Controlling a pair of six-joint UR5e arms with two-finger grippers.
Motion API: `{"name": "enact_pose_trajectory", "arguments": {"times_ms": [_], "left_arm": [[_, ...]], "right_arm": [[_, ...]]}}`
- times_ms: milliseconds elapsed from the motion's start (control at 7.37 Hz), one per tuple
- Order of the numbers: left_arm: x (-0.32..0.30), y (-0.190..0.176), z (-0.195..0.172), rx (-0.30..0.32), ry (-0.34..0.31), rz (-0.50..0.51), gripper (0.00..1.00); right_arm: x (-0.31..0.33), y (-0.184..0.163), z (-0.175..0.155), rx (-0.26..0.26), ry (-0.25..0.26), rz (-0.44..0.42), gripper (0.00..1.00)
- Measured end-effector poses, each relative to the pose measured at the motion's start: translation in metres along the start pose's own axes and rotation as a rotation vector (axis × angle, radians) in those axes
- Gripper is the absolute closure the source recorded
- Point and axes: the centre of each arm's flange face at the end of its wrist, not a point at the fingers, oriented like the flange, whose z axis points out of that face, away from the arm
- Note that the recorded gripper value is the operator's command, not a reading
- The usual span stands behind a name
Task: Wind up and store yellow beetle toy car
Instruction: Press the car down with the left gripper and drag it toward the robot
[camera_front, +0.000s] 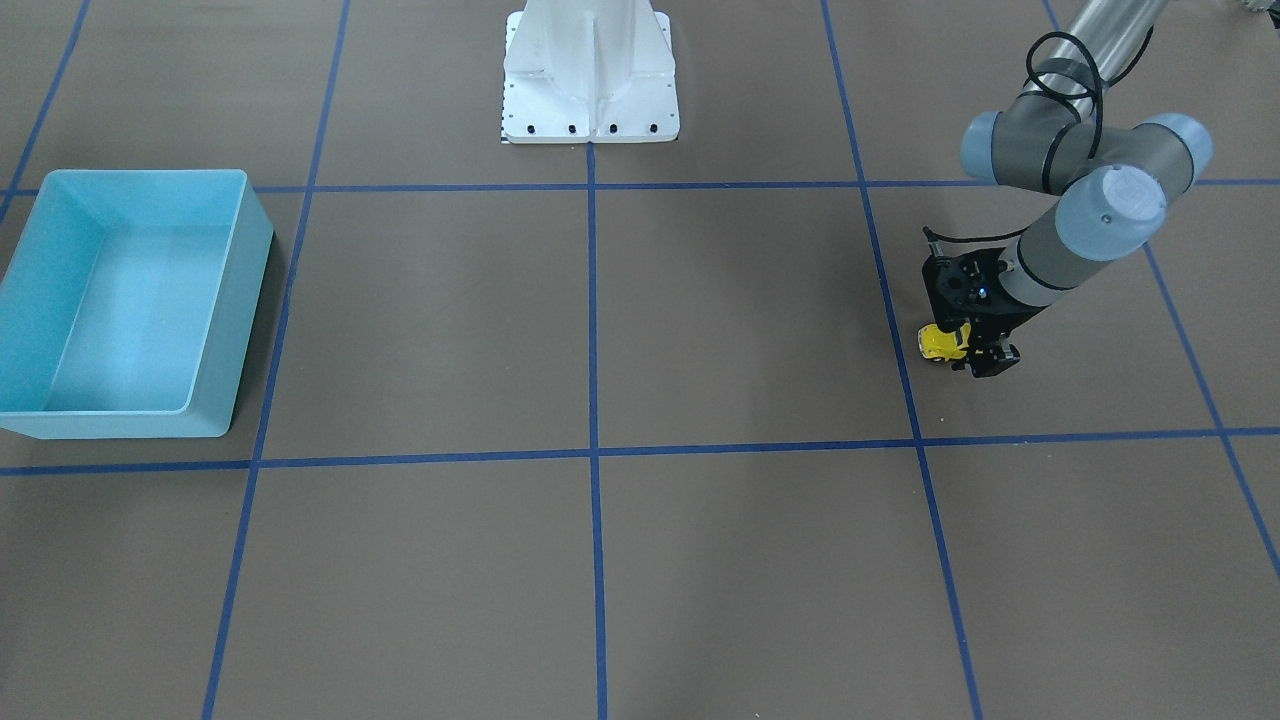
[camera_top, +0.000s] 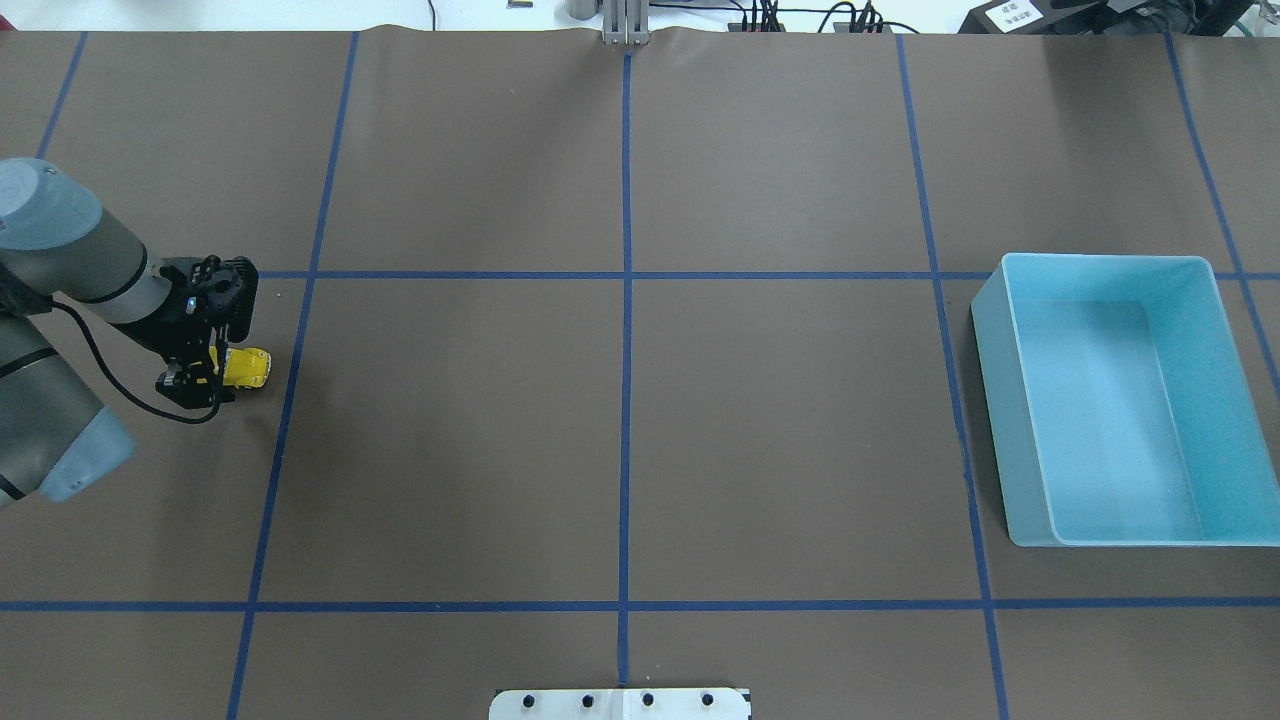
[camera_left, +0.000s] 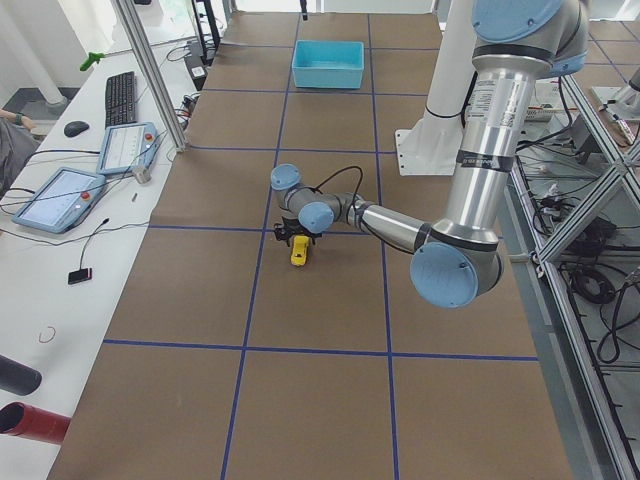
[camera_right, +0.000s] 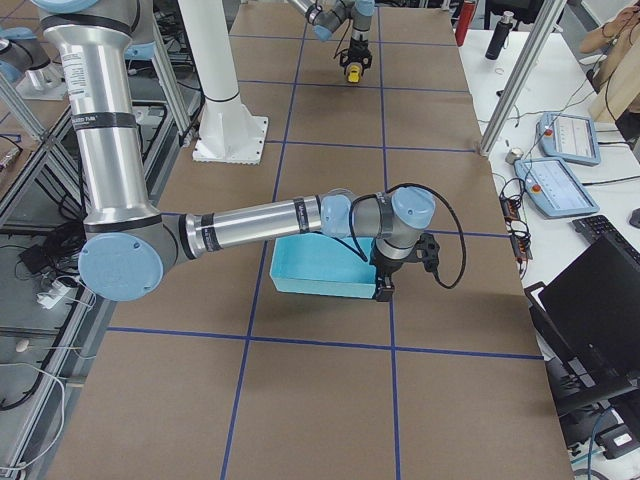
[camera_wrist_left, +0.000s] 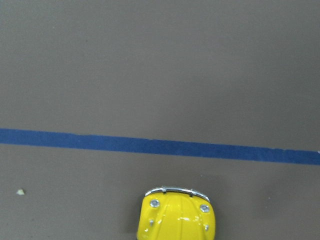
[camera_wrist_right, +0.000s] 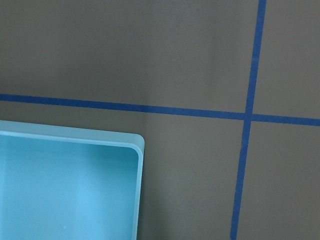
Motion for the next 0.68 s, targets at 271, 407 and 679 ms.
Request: {"name": "enact_pose_trajectory", "arguments": {"times_ms": [271, 407, 679], "left_arm": [[0.0002, 0.0004, 0.0006, -0.001, 0.001, 0.0, 1.0], [0.0005, 0.0003, 0.0004, 0.001, 0.002, 0.001, 1.0], [0.0034, -0.0023, -0.0019, 0.019, 0.02, 0.007, 1.0]], "right_arm": [[0.0, 0.0, 0.0, 0.0, 0.0, 0.0, 0.01], [0.0, 0.0, 0.0, 0.0, 0.0, 0.0, 0.01], [-0.0006, -0.0001, 0.0003, -0.001, 0.0, -0.001, 0.01]]}}
